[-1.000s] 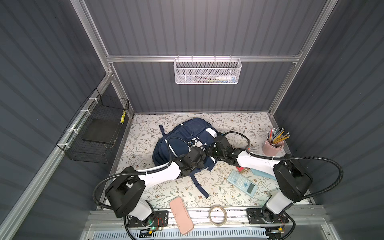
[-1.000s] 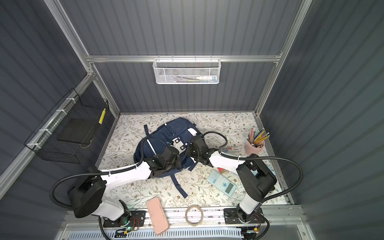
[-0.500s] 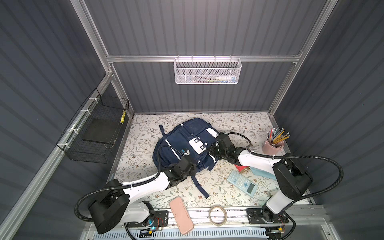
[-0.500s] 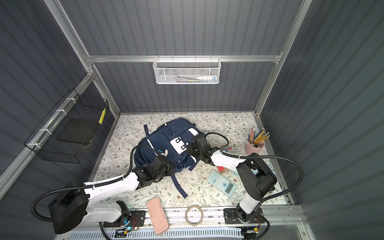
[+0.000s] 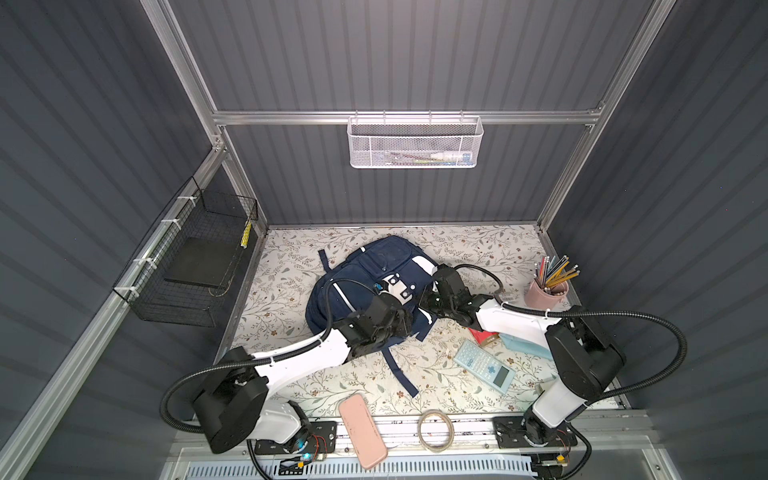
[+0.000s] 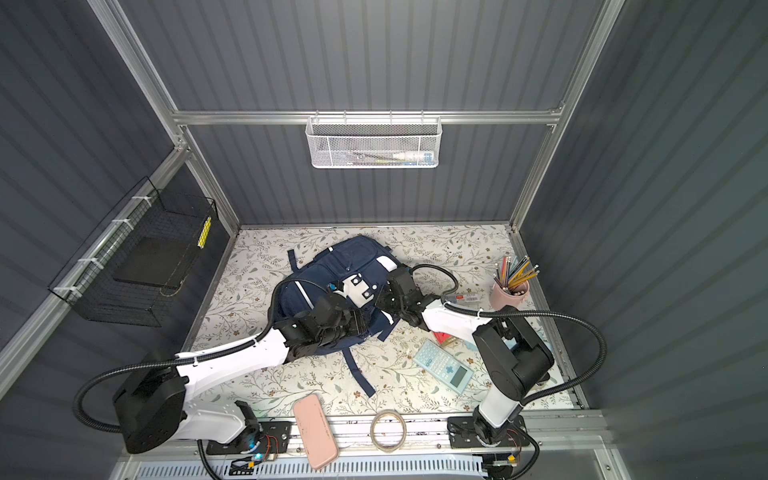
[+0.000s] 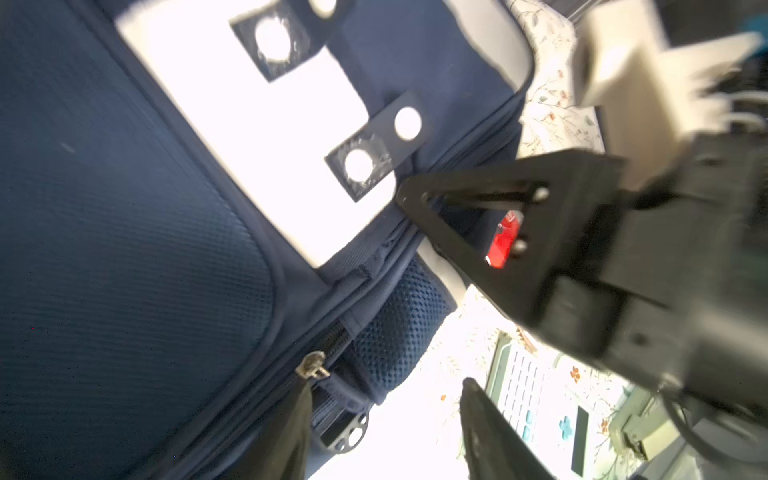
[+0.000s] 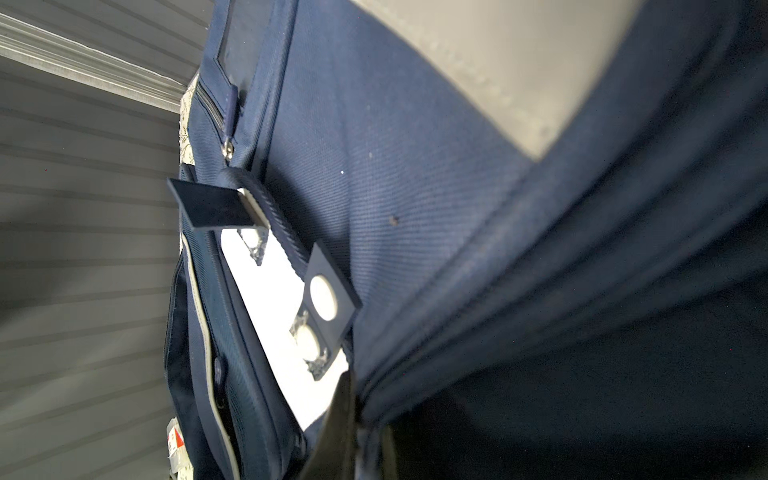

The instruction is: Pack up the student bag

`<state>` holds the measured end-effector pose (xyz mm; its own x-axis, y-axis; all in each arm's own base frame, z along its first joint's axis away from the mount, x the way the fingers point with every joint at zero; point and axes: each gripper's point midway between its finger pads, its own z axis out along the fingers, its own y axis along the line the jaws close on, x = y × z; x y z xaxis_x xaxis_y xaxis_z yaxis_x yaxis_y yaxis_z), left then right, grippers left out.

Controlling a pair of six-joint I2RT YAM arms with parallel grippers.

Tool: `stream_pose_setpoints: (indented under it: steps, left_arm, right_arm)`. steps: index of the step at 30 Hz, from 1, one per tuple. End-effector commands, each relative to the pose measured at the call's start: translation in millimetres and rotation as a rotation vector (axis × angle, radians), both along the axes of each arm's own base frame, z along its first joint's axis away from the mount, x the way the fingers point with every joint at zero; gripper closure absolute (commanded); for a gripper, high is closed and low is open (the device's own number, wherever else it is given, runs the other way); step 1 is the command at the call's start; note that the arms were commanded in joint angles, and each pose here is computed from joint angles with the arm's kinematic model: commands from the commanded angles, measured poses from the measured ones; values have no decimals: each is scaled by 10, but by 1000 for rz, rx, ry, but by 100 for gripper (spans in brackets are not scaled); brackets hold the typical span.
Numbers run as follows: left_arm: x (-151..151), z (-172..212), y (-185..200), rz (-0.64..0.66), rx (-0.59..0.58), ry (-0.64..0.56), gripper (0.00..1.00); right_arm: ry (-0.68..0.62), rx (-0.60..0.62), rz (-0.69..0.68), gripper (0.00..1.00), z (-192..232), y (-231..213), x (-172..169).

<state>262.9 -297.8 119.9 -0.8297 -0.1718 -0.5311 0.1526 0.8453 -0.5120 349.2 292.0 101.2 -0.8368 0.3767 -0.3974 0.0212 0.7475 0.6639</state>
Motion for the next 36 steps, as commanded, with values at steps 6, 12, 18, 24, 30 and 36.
stream_pose_setpoints:
  steps: [6, 12, 18, 24, 30, 36]
  left_arm:
    - [-199, -399, 199, 217, 0, 276, 43]
    - [-158, -572, 176, 275, -12, 312, 44]
    - [-5, -551, 315, 363, 56, 247, 48]
    - [48, -667, 272, 364, 131, 272, 61]
    - [90, -647, 294, 357, 185, 254, 83]
    - [1, -570, 410, 363, 181, 255, 96]
  right_arm:
    - [-14, -24, 21, 100, -17, 5, -24]
    - [-21, -15, 24, 100, -3, 25, -26]
    - [-25, -16, 24, 100, -2, 17, -52]
    - [-26, -17, 41, 100, -13, 101, -79]
    - [-19, -22, 57, 100, -49, 174, -109]
    - [-27, -31, 46, 100, -34, 114, -83]
